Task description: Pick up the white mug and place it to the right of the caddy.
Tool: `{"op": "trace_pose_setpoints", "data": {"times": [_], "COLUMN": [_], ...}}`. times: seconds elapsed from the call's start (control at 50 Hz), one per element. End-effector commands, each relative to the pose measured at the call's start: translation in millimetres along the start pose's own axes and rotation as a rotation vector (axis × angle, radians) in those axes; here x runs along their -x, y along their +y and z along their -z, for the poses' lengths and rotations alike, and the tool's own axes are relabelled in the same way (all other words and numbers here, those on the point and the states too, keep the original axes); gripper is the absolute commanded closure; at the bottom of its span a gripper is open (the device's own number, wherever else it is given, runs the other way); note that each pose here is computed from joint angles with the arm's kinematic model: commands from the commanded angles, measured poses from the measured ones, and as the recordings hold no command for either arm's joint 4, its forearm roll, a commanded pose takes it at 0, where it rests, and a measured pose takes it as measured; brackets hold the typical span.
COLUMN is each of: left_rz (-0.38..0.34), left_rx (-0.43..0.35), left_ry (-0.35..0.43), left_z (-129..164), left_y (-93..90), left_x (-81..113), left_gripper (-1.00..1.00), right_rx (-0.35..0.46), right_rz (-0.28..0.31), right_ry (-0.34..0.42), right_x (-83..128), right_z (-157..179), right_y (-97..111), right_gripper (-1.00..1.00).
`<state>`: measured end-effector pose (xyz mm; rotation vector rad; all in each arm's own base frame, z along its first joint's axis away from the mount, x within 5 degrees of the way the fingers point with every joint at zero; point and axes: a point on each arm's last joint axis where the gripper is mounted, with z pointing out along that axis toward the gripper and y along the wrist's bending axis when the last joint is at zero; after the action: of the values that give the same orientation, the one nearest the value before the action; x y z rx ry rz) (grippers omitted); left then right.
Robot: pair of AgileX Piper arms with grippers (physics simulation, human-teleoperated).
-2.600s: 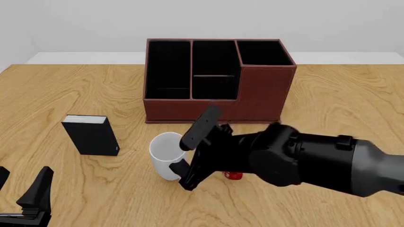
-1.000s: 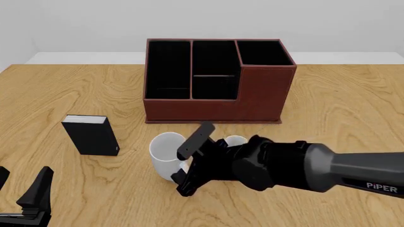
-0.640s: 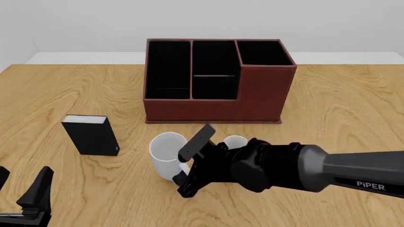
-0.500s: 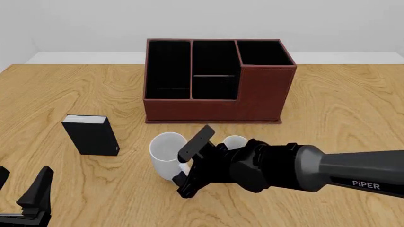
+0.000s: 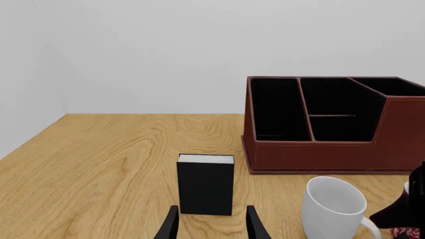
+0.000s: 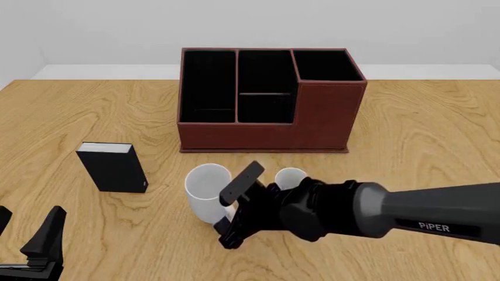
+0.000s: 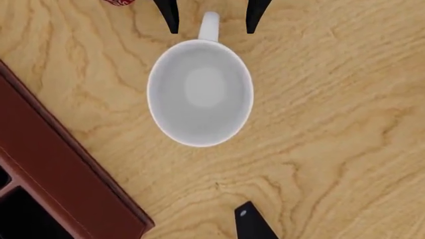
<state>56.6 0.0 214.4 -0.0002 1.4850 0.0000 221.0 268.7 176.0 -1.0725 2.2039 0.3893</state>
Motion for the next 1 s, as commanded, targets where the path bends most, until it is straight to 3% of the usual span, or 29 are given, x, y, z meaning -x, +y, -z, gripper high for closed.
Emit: {"op": "trace_pose_setpoints", "data": {"times": [0.02, 0.2, 0.22, 1.0], "left_rz": [0.000, 0.000, 0.000, 0.000], "left_rx": [0.000, 0.000, 0.000, 0.000], "left_ry": [0.000, 0.000, 0.000, 0.000], "left_z": [0, 0, 0, 0], "left_y": [0.0, 0.0, 0.0, 0.0], "left_x": [0.0, 0.0, 0.0, 0.0], "left_gripper": [-1.00, -1.00, -1.00, -1.00], "right_rx": [0.003, 0.002, 0.000, 0.001], "right_rz": [-0.007, -0.002, 0.000, 0.039], "right_ry": [0.015, 0.013, 0.011, -0.012], "right_x": [-4, -3, -3, 4], "right_z": [-7, -5, -5, 6], "right_y": [1, 1, 0, 1], "right_gripper": [-1.00, -1.00, 1.00, 1.00]}}
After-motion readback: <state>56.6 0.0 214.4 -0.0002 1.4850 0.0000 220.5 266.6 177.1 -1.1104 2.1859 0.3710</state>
